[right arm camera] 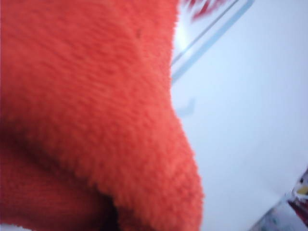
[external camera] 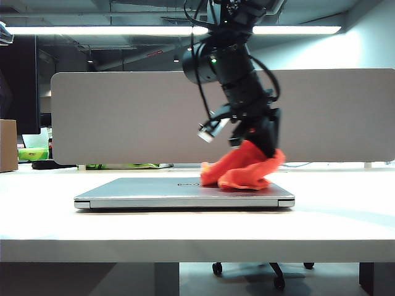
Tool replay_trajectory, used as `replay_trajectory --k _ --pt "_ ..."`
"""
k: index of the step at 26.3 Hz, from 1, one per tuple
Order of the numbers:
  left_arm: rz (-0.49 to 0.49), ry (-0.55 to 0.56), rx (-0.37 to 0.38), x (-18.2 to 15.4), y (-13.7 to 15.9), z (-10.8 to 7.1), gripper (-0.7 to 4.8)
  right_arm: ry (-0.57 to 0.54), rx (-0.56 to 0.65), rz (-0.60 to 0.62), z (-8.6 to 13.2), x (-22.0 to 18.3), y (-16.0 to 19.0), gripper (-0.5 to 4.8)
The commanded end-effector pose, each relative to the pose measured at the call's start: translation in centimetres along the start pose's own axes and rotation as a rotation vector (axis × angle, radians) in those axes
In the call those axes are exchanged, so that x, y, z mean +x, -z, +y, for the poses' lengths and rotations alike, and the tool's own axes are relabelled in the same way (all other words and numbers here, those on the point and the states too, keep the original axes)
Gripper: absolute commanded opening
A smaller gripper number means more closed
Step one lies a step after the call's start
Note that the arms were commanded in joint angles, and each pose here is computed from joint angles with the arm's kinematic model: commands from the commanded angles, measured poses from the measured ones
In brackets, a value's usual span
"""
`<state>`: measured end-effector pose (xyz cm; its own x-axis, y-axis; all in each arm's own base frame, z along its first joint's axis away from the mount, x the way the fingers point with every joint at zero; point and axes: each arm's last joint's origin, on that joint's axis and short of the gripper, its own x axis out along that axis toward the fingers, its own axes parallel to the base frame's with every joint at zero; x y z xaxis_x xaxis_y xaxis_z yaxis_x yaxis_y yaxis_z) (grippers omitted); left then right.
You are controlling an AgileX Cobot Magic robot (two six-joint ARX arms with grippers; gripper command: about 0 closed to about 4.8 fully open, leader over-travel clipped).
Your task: Pick up the rag and use it to wipe the water off the lid of the laptop on the table.
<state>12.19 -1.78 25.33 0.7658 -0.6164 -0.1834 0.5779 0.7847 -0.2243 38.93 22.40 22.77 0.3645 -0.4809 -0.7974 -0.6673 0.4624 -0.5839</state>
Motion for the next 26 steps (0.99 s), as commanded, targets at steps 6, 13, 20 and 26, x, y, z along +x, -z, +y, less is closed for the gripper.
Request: replay_trajectory --k 6,13,20,26 --pt "-0.009 0.006 0.006 0.0 -0.2 -0.1 0.22 0.122 0.038 0.063 -2.3 -1.8 2.5 -0.08" --pt "-0.010 0.007 0.006 0.0 -0.2 -0.1 0.22 0.192 0.200 0.065 -7.3 -3.4 6.8 1.72" --pt "-0.009 0.007 0.006 0.0 -0.2 -0.1 0.22 0.159 0.483 -0.008 -10.4 -5.3 10.8 3.99" --pt "-0.009 0.007 0.005 0.0 -0.2 -0.1 0.22 -0.142 0.668 -0.362 -12.5 -9.3 14.4 -0.03"
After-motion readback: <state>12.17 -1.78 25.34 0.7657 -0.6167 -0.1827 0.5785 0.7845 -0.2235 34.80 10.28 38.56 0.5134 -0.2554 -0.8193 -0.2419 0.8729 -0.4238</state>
